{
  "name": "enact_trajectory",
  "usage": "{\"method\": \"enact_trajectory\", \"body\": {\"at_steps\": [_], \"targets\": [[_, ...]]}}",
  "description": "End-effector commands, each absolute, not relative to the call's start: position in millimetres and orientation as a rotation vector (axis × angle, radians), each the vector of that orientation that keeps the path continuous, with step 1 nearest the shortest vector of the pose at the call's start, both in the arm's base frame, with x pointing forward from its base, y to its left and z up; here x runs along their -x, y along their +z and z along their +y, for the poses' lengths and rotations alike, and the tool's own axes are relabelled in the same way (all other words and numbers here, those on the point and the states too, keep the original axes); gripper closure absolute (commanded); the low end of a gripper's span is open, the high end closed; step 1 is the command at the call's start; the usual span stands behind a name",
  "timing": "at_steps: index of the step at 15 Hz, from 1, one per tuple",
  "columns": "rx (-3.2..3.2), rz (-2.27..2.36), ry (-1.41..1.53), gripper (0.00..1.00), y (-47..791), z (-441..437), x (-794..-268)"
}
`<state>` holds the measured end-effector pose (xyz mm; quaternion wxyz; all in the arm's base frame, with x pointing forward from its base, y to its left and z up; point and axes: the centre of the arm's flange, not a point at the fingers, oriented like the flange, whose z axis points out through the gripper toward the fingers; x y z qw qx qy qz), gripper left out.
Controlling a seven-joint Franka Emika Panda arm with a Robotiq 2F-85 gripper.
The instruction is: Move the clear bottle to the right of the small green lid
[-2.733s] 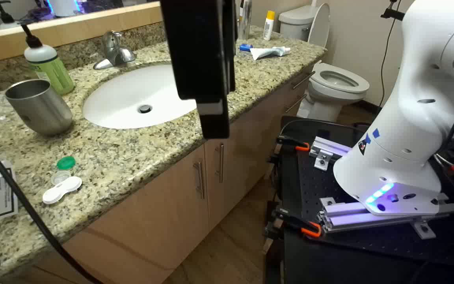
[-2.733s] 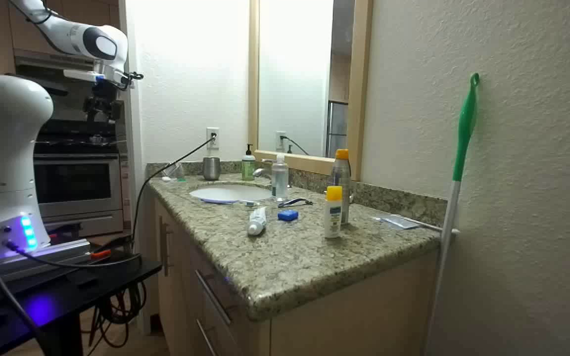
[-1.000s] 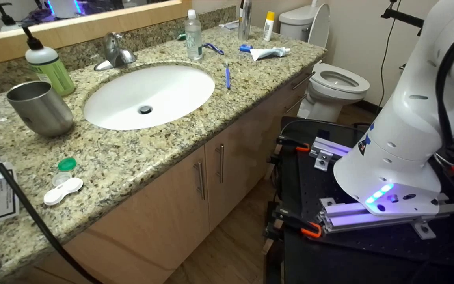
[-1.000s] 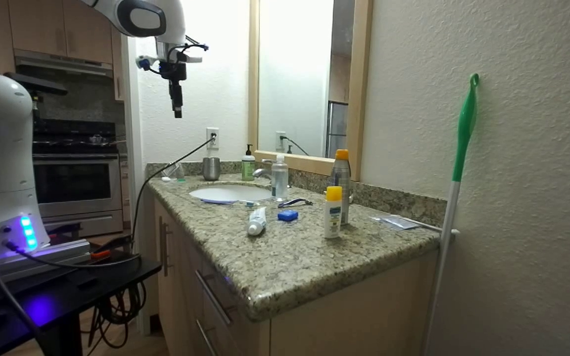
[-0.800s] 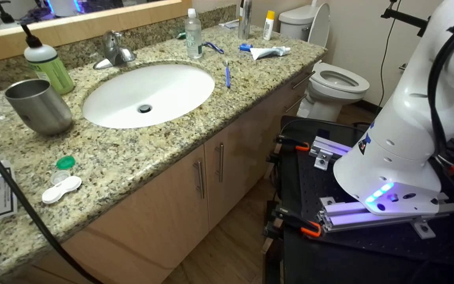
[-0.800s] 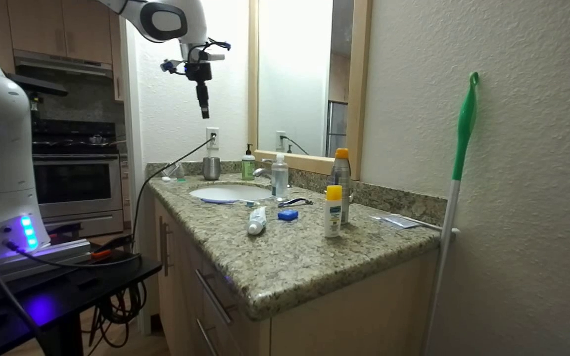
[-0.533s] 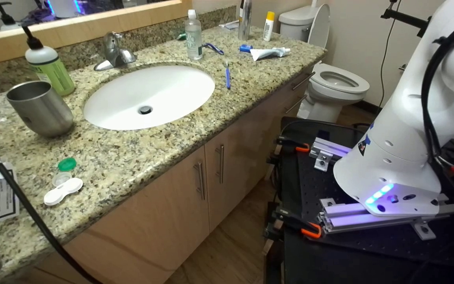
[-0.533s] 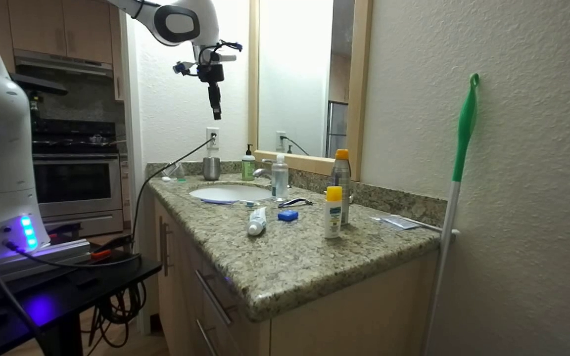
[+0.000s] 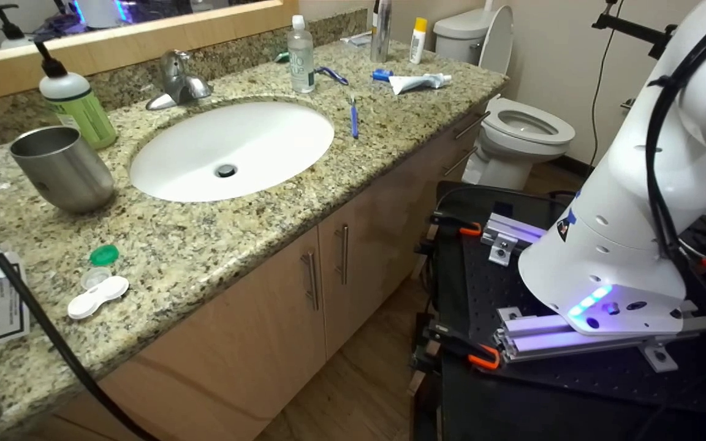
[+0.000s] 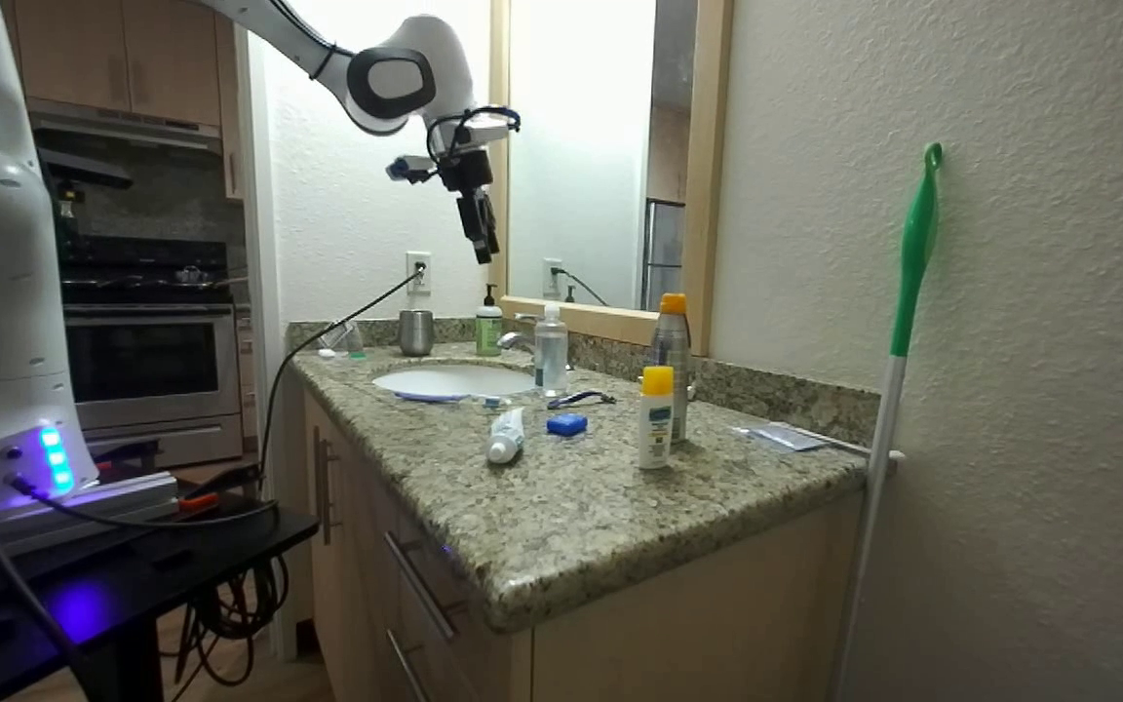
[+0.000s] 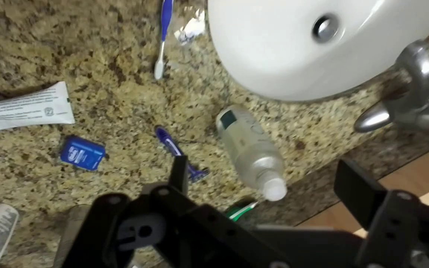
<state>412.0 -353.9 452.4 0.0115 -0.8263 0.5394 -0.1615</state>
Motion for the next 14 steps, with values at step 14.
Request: {"method": "enact_trajectory", "body": {"at_steps": [14], "targets": [[2.091, 2.18, -0.3, 0.0, 461.4, -471.7, -503.5]]}}
